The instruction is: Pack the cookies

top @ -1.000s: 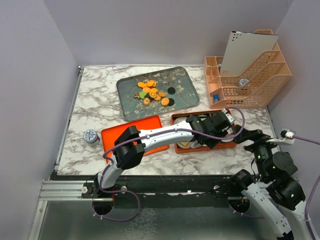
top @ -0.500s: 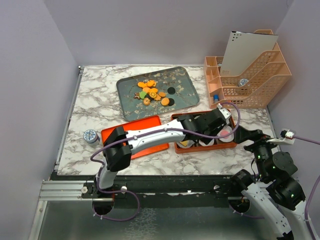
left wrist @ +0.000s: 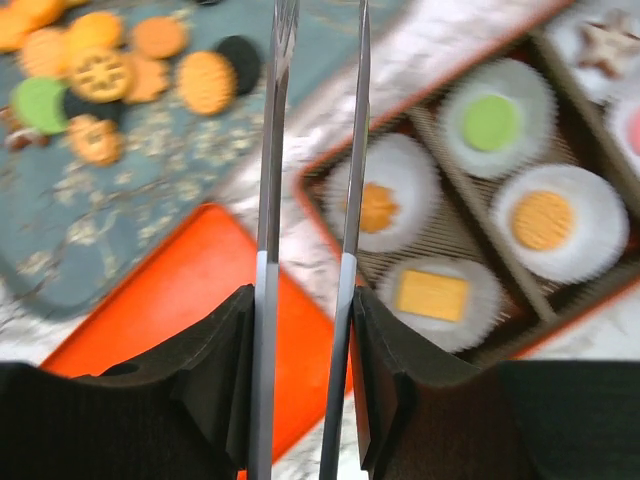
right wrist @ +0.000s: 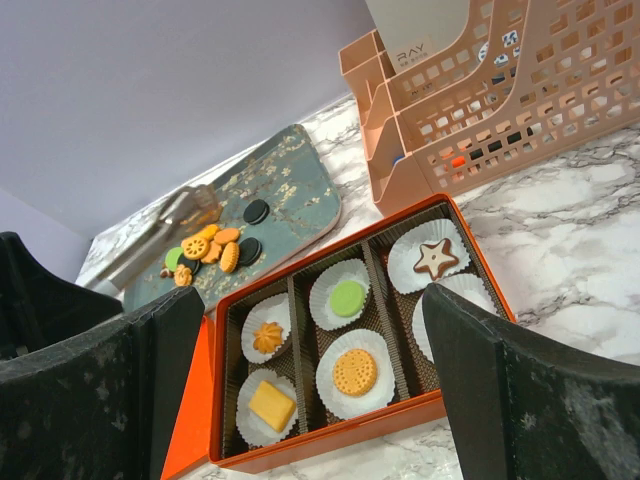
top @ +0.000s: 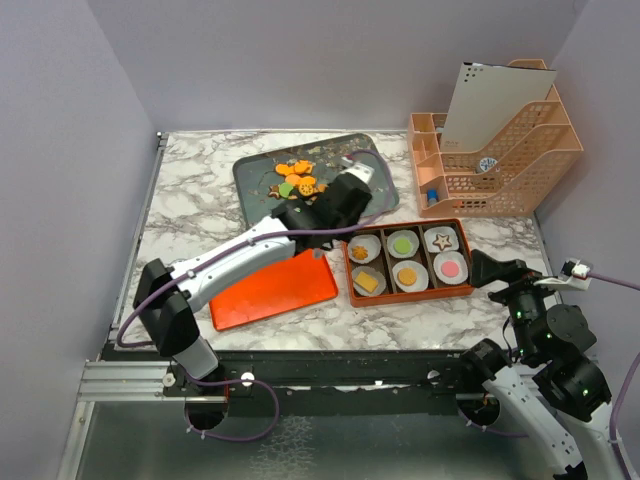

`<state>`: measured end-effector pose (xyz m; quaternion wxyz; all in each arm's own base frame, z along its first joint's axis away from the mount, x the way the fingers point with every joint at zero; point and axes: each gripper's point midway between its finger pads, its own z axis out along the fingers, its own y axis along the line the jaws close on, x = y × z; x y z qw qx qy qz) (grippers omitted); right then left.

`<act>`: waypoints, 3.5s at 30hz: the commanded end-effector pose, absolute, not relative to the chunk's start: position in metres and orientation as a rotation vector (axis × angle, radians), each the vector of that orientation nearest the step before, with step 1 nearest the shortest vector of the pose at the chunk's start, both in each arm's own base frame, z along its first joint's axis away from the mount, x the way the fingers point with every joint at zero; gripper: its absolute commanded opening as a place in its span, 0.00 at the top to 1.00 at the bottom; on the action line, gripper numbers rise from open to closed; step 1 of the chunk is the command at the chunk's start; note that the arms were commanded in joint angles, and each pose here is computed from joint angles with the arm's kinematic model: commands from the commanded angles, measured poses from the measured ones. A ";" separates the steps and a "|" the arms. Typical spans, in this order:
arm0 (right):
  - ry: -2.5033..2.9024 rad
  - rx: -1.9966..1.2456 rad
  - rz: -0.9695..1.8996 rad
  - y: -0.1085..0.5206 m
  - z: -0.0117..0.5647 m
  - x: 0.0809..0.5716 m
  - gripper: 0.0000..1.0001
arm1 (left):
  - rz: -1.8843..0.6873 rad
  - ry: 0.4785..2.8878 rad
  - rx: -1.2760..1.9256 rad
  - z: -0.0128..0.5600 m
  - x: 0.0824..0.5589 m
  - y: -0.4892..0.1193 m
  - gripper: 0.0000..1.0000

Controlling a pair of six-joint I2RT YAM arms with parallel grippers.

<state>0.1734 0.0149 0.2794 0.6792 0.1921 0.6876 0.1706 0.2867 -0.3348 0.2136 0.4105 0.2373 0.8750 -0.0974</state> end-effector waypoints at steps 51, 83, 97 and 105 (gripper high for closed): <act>1.497 0.382 0.453 0.023 0.289 0.169 0.00 | 0.089 2.393 -0.382 0.077 0.453 0.049 0.23; 1.647 0.317 0.369 0.037 0.270 0.186 0.00 | -0.254 2.331 -0.556 0.128 0.295 -0.032 0.21; 1.627 0.300 0.397 0.040 0.271 0.185 0.00 | 0.094 2.304 -0.943 0.085 0.246 0.019 0.31; 1.601 0.285 0.422 0.042 0.276 0.182 0.00 | 0.084 2.400 -1.016 0.051 0.240 0.010 0.38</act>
